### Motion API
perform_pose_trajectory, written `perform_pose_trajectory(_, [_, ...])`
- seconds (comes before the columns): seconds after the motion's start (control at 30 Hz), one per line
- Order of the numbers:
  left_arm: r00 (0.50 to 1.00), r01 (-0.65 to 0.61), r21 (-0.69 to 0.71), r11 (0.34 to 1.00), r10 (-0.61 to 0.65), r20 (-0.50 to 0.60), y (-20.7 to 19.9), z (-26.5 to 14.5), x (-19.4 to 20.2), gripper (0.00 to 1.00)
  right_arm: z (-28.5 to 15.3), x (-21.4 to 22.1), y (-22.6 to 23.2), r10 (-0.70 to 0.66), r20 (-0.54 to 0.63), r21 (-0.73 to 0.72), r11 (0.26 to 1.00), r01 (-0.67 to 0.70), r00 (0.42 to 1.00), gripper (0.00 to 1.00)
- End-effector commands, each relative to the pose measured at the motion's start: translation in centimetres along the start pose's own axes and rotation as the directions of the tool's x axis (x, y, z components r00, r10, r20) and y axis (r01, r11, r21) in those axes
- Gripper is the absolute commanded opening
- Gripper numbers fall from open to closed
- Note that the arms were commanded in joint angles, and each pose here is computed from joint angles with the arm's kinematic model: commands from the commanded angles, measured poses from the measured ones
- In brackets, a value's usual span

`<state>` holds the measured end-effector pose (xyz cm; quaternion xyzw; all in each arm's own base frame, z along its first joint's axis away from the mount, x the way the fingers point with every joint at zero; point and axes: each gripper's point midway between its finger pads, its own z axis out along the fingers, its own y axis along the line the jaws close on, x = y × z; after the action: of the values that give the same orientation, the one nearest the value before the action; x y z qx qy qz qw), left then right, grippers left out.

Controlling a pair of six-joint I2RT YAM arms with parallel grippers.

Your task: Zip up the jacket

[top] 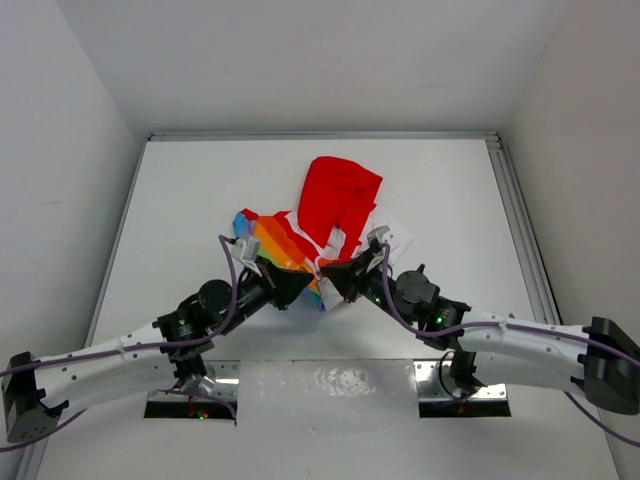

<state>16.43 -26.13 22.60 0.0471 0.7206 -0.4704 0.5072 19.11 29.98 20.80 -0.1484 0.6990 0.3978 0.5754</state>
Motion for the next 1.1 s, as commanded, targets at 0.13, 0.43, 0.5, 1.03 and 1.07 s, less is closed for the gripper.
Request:
perform_pose_trajectory(0.13, [1.000, 0.024, 0.044, 0.999, -0.024, -0.008, -0.8, -0.6, -0.1, 0.00, 0.4, -3.9, 1.3, 0.025, 0.102, -0.017, 1.000, -0.023, 0.994, 0.00])
perform_pose_trajectory(0.43, [0.998, 0.027, -0.024, 0.999, -0.029, -0.052, 1.1, 0.0, 1.9, 0.00, 0.4, -4.4, 2.4, 0.053, 0.057, -0.043, 0.998, -0.050, 0.997, 0.00])
perform_pose_trajectory(0.5, [0.998, 0.022, -0.040, 0.999, -0.024, -0.061, 1.4, 0.2, 2.1, 0.00, 0.6, -4.6, 2.8, 0.060, 0.055, -0.056, 0.997, -0.057, 0.997, 0.00])
perform_pose_trajectory(1.03, [0.996, 0.033, 0.047, 0.998, -0.029, -0.088, 0.2, -0.3, 2.8, 0.00, 2.6, -3.3, 0.3, 0.006, -0.001, 0.108, 0.994, -0.006, 1.000, 0.00])
perform_pose_trajectory(1.07, [0.995, 0.028, 0.045, 0.999, -0.024, -0.092, -0.1, -0.2, 2.6, 0.00, 2.5, -3.3, 0.4, 0.012, -0.002, 0.108, 0.994, -0.011, 1.000, 0.00])
